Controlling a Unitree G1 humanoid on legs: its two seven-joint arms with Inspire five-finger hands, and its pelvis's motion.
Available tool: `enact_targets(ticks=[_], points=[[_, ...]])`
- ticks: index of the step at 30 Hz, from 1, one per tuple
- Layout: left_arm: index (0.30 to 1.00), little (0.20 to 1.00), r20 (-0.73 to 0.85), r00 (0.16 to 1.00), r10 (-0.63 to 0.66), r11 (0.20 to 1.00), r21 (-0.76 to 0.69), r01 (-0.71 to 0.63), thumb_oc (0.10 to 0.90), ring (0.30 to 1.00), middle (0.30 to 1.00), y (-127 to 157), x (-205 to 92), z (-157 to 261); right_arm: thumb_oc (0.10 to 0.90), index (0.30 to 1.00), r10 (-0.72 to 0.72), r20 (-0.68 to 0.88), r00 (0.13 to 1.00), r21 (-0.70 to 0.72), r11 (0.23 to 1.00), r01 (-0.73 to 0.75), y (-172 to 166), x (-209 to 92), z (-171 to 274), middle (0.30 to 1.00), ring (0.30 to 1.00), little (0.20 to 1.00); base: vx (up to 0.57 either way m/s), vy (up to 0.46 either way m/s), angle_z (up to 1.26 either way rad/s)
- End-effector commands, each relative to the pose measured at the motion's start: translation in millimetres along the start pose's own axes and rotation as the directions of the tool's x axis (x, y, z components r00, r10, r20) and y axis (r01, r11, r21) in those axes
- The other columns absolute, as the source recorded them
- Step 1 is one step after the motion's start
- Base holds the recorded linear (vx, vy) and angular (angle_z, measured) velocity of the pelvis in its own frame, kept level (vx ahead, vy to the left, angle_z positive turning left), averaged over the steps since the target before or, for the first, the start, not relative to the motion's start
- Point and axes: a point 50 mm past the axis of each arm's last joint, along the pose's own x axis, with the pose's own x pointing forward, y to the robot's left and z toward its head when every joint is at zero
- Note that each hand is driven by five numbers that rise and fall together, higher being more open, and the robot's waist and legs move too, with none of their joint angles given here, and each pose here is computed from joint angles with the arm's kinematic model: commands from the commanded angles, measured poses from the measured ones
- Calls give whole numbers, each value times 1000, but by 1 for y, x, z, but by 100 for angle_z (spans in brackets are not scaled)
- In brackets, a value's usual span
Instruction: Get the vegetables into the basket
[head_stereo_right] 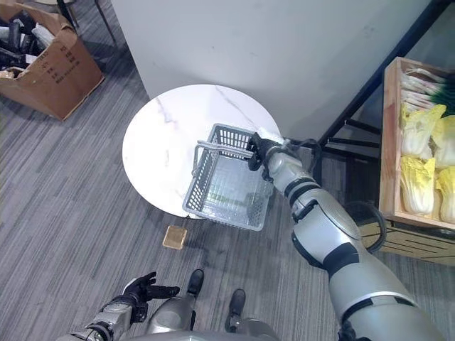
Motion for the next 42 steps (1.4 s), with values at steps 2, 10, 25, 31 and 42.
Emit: enact_targets(ticks=[2, 10, 25, 31, 42], points=[[1000, 1000, -256, 966, 47, 992, 122, -16, 900, 1000, 1000, 14, -14, -70, 400, 300, -186, 200, 962, -83, 975, 206, -62, -9, 43, 300, 300, 300, 5, 11, -11], [1000, 1000, -309, 950, 53, 995, 93, -25, 900, 1000, 1000, 15, -18, -82, 400, 300, -228, 291, 929, -84, 961, 263, -79, -37, 27, 300, 300, 300, -23, 24, -19], [1000, 1000, -314, 949, 16, 989, 147, 32, 900, 1000, 1000, 3, -17, -83, 400, 300, -136, 160, 978, -99, 983, 153, -49, -48, -35, 300, 300, 300, -25, 6, -11], [1000, 1000, -311, 950, -5, 985, 162, 58, 900, 1000, 1000, -2, -17, -83, 400, 300, -59, 31, 998, -151, 987, 63, -28, -48, -70, 300, 300, 300, -6, -5, -6], [1000, 1000, -312, 950, -6, 990, 132, 50, 900, 1000, 1000, -1, -18, -85, 400, 300, 42, -212, 976, -73, 996, -59, 17, -63, -137, 300, 300, 300, -1, -2, -1]])
